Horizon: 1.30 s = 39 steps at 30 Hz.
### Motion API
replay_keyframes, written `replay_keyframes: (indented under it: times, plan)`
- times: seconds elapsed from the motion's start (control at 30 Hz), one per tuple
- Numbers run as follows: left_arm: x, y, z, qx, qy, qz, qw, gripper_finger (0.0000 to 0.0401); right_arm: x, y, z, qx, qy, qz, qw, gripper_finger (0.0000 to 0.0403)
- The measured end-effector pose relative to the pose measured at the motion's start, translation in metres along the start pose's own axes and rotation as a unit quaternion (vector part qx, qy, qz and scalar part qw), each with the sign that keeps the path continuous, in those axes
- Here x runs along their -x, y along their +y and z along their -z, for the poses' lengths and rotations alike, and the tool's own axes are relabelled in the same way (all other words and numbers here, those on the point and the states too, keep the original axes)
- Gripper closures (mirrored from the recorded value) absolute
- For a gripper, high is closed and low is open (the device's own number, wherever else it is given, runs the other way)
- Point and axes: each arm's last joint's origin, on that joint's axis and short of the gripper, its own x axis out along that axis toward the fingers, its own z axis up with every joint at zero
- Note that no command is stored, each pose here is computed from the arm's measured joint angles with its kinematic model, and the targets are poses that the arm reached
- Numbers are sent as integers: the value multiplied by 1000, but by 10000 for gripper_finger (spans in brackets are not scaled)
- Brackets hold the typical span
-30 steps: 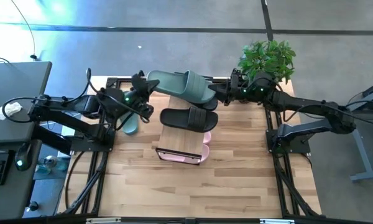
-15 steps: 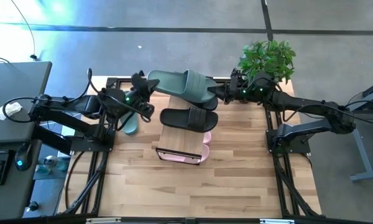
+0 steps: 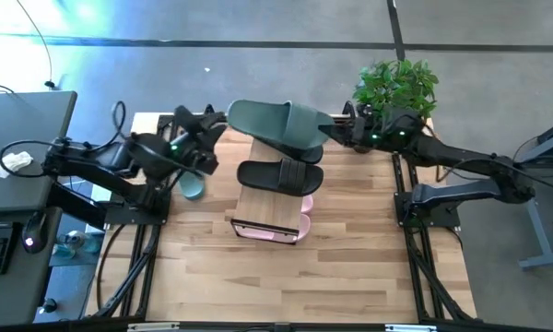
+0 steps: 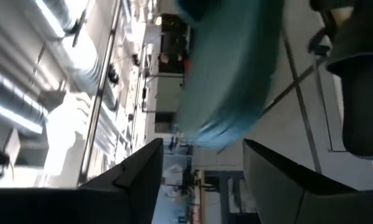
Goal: Pick and place slides into the shelf
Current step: Put the right green slide under the shelf
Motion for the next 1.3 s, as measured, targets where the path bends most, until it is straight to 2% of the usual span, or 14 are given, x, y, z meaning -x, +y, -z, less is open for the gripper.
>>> replay_keyframes:
  times: [0.17, 0.37, 0.6, 0.8, 0.9, 1.0, 1.17, 1.3]
  plan:
    - [18, 11, 8, 31, 36, -18, 999, 175, 29, 8, 3, 10, 35, 17, 999, 395]
    - [29, 17, 16, 59, 35, -26, 997, 178, 73, 12, 21, -15, 175, 34, 984, 396]
    - [30, 18, 18, 71, 30, -27, 997, 196, 125, 10, 45, -92, 307, 84, 944, 396]
    - [29, 18, 17, 71, 20, -25, 997, 205, 159, -2, 57, -141, 374, 173, 900, 396]
    - [29, 18, 17, 74, 20, -25, 997, 208, 167, -12, 59, -136, 359, 240, 892, 397]
    - [29, 18, 17, 77, 20, -25, 997, 207, 170, -19, 59, -125, 320, 292, 893, 397]
    - [29, 18, 17, 89, 20, -26, 995, 209, 173, -29, 54, -103, 191, 387, 896, 397]
    - [29, 18, 17, 89, 20, -26, 995, 212, 174, -34, 50, -89, 109, 422, 896, 397]
